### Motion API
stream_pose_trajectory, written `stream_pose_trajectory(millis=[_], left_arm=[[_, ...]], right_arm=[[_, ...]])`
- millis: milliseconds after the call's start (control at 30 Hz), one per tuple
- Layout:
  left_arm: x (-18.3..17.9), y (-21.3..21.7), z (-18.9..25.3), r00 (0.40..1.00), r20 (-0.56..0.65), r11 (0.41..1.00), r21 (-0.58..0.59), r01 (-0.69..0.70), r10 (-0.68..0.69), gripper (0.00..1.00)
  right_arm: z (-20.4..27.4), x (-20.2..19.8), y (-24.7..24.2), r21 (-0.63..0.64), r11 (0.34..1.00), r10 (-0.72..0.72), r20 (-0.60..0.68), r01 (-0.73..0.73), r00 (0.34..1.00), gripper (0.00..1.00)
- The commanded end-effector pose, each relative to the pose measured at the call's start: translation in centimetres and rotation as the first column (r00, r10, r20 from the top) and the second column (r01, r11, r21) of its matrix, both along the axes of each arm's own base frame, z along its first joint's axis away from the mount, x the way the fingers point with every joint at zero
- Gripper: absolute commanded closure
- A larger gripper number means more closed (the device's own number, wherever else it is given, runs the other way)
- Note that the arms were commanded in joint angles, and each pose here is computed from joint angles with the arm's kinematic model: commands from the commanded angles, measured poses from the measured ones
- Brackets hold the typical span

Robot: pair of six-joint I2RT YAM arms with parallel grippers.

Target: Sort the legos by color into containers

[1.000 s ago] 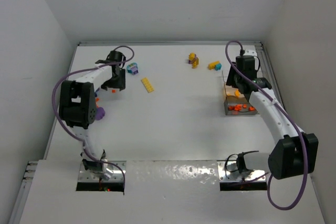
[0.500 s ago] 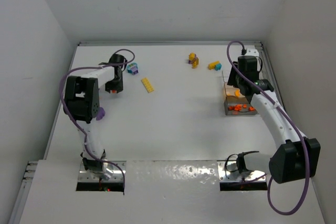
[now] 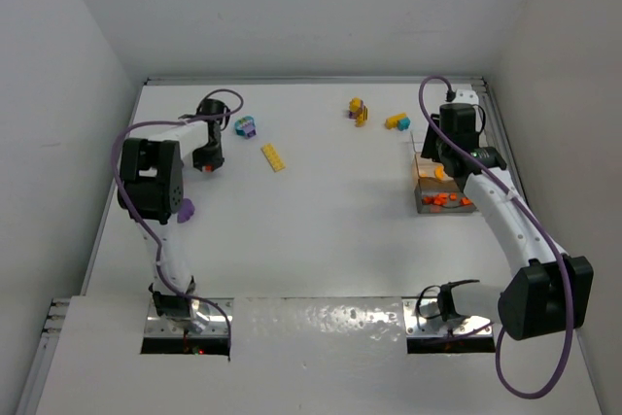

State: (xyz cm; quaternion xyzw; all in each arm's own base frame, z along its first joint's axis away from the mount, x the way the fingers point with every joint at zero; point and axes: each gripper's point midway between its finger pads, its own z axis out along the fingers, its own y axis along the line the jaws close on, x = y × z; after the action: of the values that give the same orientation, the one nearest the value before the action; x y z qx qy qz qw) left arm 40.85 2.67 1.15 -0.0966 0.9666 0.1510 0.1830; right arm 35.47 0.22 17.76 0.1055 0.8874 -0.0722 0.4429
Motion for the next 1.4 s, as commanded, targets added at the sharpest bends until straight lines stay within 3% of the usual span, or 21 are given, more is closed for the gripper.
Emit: stream_pose_trajectory(millis=[0,233,433,567,733,900,1033,1233,1333,1367], left_arm=[[0.5,0.5,-1.3,0.999,-0.010,0.999,-0.035,-0.031,0.031,0.71],[0.7,-0.7,-1.2,1.000,-0.003,0.995,-0.102,-0.004,0.004,0.80],[0.5,-0.2,-1.7,1.000,-0.013,0.996,-0.090,-0.020,0.018,0.80],[0.8,-0.1,-2.0,1.000,-0.008,0.996,-0.086,-0.017,0.017,0.99],[1.4,-0.1,-1.5,1.000,0.012,0.997,-0.081,0.016,-0.015,1.00],[3.9,-2.0,2.9,0.983,0.143,0.983,-0.123,0.134,-0.116,1.00],[7.0,-6.5,9.5,0.918,0.290,0.947,-0.091,0.309,-0.271,1.00],[9.2,-18.7,16.7,0.740,0.476,0.776,-0.170,0.607,-0.475,1.00],[8.3,-25.0,17.7,0.655,0.497,0.696,-0.133,0.706,-0.570,1.00],[7.0,-28.5,18.3,0.603,0.515,0.642,-0.126,0.756,-0.609,1.00]], right_arm=[[1.8,0.5,-0.1,-0.011,1.000,-0.002,0.064,0.003,0.998,0.52],[1.9,0.4,-0.5,-0.027,1.000,-0.010,0.062,0.012,0.998,0.52],[2.0,0.6,-0.3,-0.022,1.000,-0.005,0.069,0.006,0.998,0.52],[2.0,0.6,-0.4,-0.027,1.000,-0.006,0.065,0.008,0.998,0.52],[1.6,0.3,-0.5,-0.031,0.999,-0.011,0.051,0.012,0.999,0.51],[1.9,-0.2,-1.1,-0.047,0.998,-0.041,0.036,0.042,0.999,0.52],[3.2,-0.9,-2.5,-0.090,0.991,-0.100,0.050,0.104,0.994,0.52],[6.4,-2.6,-4.3,-0.128,0.973,-0.181,0.101,0.193,0.978,0.52],[8.1,-3.6,-5.3,-0.167,0.959,-0.212,0.114,0.229,0.971,0.51],[9.1,-4.3,-5.9,-0.185,0.949,-0.237,0.122,0.257,0.964,0.51]])
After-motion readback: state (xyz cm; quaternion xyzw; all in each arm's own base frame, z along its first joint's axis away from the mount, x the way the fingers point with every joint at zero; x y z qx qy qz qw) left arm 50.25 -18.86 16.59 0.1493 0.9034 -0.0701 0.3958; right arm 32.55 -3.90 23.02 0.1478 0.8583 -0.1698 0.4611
